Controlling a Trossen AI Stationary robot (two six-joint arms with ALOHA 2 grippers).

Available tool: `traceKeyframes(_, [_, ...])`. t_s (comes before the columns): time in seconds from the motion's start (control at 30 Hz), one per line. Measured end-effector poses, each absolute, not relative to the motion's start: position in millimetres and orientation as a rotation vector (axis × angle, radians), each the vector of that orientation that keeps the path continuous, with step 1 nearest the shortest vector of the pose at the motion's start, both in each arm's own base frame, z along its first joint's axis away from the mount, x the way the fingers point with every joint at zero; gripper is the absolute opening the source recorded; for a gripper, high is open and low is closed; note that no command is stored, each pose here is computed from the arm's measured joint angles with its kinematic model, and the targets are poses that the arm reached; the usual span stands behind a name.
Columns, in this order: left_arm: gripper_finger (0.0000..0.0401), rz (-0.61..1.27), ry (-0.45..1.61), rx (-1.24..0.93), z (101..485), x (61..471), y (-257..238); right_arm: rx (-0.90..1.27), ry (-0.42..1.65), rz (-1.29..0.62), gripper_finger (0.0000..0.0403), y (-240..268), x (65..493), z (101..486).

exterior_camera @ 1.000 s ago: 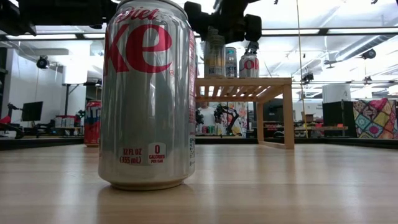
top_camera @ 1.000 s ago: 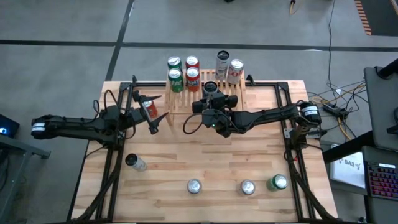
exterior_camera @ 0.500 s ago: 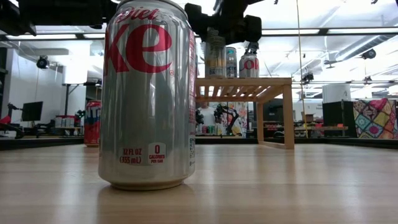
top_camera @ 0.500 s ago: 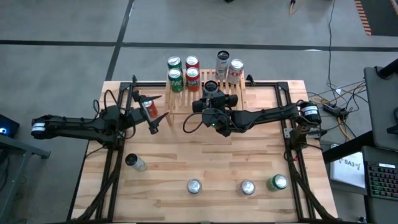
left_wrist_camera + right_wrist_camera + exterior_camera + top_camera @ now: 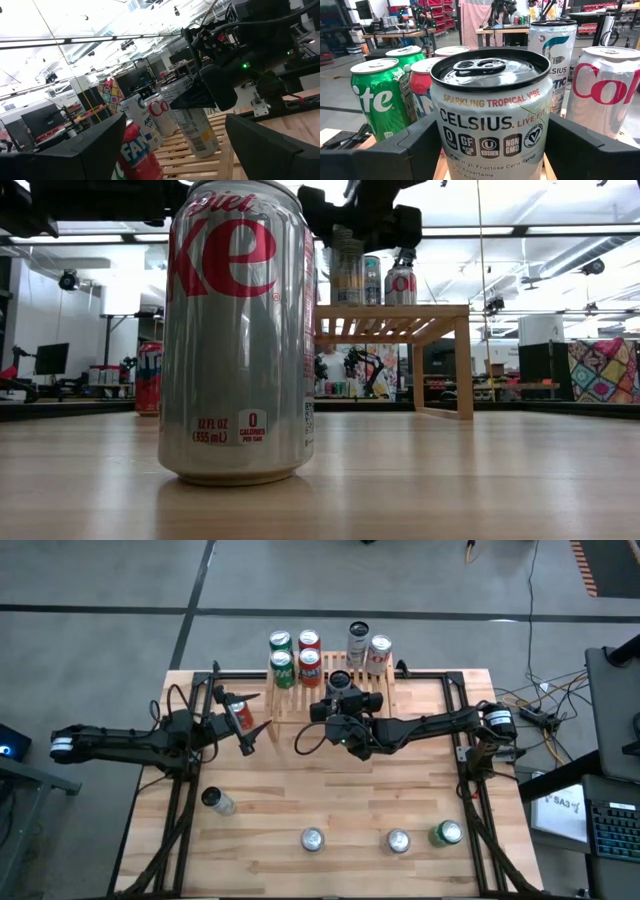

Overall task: Place canned beverage on shelf
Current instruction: Put the white yellow soda can on the shelf

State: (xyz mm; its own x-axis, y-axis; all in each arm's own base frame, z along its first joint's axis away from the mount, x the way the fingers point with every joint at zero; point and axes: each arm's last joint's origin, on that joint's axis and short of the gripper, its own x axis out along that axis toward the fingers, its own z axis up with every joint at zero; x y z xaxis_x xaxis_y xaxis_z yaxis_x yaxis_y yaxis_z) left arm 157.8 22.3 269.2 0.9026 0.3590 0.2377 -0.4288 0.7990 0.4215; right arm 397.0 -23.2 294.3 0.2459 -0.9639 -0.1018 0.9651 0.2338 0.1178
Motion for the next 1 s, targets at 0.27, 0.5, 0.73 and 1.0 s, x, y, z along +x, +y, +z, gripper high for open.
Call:
traceKeyframes(0.27, [0.0327, 0.424, -0.146, 0.487, 268.9, 157.8, 22.3, 0.165, 0.011, -1.324, 0.0288, -23.2, 396.9, 294.3])
traceKeyframes(0.5, [0.0327, 0.424, -0.146, 0.487, 268.9, 157.8, 22.3, 0.165, 0.011, -1.323, 0.0288, -23.2, 396.8, 294.4])
traceKeyframes(0.73, [0.0327, 0.423, -0.146, 0.487, 268.8, 157.8, 22.2, 0.159, 0.021, -1.322, 0.0286, -26.2, 396.8, 294.3])
traceKeyframes(1.0, [0.0327, 0.423, -0.146, 0.487, 268.7, 157.9, 22.3, 0.173, 0.021, -1.311, 0.0308, -28.9, 397.1, 294.1])
